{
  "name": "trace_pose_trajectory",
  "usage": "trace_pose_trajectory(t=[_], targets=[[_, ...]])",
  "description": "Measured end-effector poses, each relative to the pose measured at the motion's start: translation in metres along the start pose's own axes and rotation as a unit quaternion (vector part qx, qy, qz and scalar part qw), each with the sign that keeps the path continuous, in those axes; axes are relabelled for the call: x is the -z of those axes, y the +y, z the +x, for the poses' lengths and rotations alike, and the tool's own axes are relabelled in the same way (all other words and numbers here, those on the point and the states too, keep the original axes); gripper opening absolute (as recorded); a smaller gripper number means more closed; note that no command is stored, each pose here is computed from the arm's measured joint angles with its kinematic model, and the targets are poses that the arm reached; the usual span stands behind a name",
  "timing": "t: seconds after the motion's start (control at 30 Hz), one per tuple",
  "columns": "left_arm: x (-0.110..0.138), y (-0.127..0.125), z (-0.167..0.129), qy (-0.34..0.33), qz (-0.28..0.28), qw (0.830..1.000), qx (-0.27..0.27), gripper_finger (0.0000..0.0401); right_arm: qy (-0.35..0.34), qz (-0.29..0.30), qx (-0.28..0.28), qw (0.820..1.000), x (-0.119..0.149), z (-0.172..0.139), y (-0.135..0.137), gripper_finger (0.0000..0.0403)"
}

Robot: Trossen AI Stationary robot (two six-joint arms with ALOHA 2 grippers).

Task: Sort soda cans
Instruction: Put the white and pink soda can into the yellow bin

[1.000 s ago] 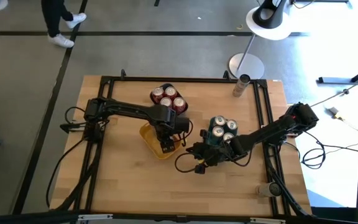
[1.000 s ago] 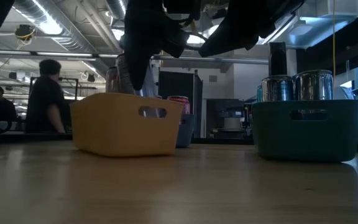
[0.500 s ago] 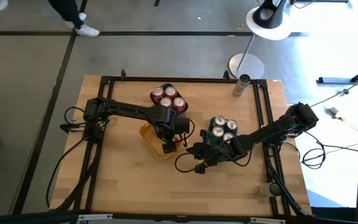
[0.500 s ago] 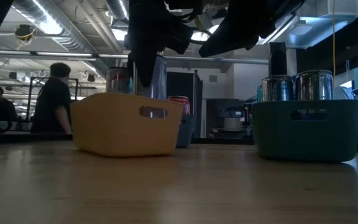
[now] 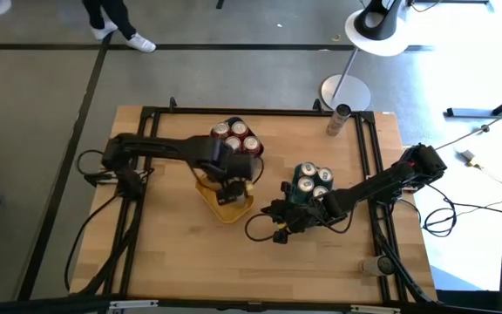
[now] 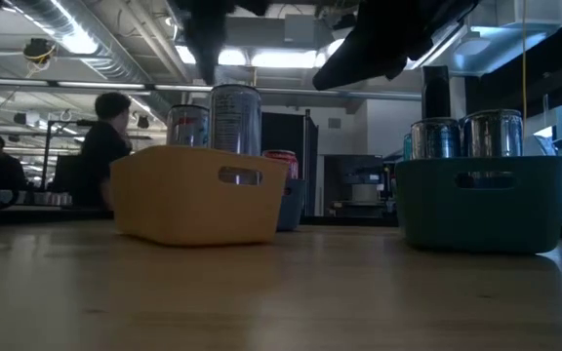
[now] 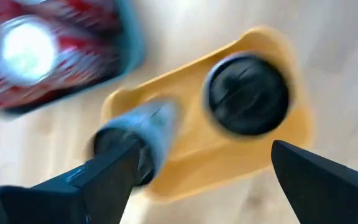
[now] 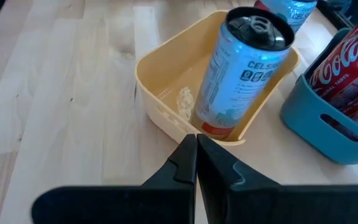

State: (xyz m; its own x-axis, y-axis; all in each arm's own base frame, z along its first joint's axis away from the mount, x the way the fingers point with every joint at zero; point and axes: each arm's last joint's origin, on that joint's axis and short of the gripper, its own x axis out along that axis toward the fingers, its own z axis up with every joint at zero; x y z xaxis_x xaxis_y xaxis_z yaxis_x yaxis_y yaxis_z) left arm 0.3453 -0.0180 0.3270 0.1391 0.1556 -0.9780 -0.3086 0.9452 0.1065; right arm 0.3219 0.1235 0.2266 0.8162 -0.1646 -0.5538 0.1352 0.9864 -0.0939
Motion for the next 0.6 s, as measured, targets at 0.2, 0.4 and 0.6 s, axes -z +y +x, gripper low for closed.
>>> trace_pose_trajectory(t=[0.2, 0.4, 0.6], targets=[[0.035, -0.008, -0.020, -0.012, -0.025, 0.995, -0.094, 0.0350, 0.003, 0.004, -0.003, 1.000, 0.001, 0.000, 0.000, 0.0012], [0.087, -0.008, 0.001, 0.000, -0.072, 0.988, -0.136, 0.0344, 0.004, 0.004, -0.003, 1.000, 0.001, 0.000, 0.000, 0.0012], [0.125, 0.000, 0.036, -0.051, -0.157, 0.983, -0.081, 0.0309, -0.005, 0.008, 0.011, 1.000, -0.001, 0.000, -0.001, 0.0012]])
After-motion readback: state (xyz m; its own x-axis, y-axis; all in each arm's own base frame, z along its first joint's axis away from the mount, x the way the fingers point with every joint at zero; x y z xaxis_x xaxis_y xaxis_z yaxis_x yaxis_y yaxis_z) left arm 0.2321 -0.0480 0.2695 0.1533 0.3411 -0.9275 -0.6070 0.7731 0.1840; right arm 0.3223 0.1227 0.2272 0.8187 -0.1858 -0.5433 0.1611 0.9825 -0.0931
